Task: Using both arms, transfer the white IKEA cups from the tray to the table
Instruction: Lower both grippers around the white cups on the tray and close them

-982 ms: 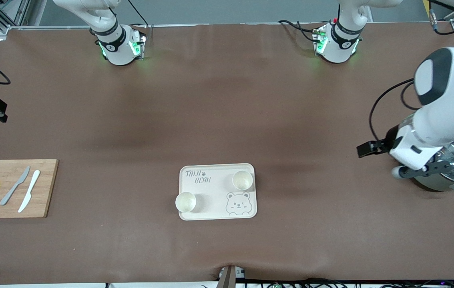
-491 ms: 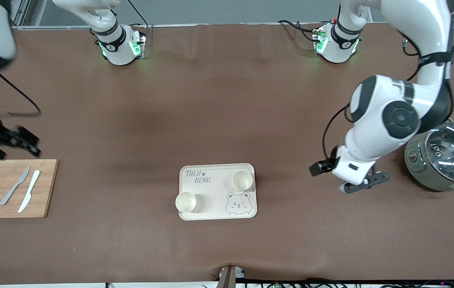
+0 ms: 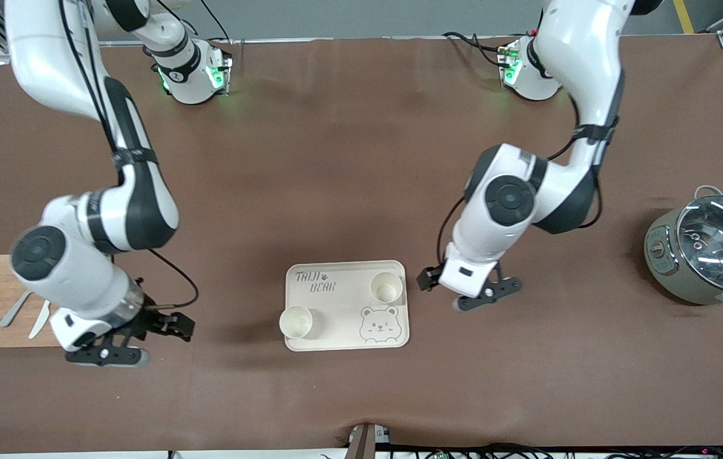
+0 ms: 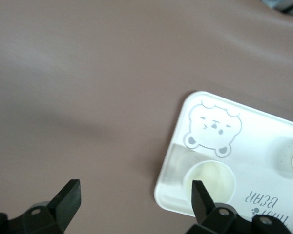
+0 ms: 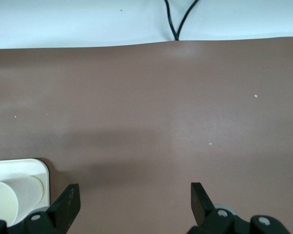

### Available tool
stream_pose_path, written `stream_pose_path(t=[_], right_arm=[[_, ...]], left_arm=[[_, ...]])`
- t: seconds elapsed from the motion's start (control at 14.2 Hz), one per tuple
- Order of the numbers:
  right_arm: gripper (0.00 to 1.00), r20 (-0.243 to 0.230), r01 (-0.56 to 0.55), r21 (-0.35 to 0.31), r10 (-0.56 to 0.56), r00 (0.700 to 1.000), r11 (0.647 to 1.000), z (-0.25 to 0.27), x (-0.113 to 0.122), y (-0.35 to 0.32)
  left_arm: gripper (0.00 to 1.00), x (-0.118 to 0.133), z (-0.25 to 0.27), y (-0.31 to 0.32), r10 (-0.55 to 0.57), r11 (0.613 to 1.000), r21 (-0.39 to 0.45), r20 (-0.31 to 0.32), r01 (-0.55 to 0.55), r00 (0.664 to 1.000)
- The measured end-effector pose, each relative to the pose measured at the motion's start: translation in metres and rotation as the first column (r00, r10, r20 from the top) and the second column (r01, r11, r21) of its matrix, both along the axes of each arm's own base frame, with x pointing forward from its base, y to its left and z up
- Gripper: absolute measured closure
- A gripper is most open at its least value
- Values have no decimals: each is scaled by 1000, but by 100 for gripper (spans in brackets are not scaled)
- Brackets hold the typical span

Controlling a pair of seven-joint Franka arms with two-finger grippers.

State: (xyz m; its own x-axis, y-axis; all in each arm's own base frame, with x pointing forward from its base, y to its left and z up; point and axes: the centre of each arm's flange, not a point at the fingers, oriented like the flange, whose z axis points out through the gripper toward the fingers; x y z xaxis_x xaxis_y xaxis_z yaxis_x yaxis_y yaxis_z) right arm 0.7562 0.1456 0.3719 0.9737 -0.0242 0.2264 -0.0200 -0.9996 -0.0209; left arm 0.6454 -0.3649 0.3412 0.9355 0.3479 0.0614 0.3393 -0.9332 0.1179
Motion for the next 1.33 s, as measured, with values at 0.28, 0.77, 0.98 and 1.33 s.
stream_pose_path(t=[0.28,0.77,0.98,1.33], right_arm=[[0,-5,-12,-1,12,1000,1000,-11,-7,45],[0,16,39,-7,-39,999,999,-35,-28,126],[0,23,36,-6,-36,999,999,-65,-25,131],[0,31,18,-3,-18,999,1000,-98,-27,141]], left_arm=[[0,-6,-37,-37,-2,1000,-10,27,3,1000],[0,-14,-87,-71,-11,1000,-1,60,11,998],[0,-18,-100,-78,-17,1000,7,59,17,998],[12,-16,-115,-77,60,998,-2,69,-60,996]])
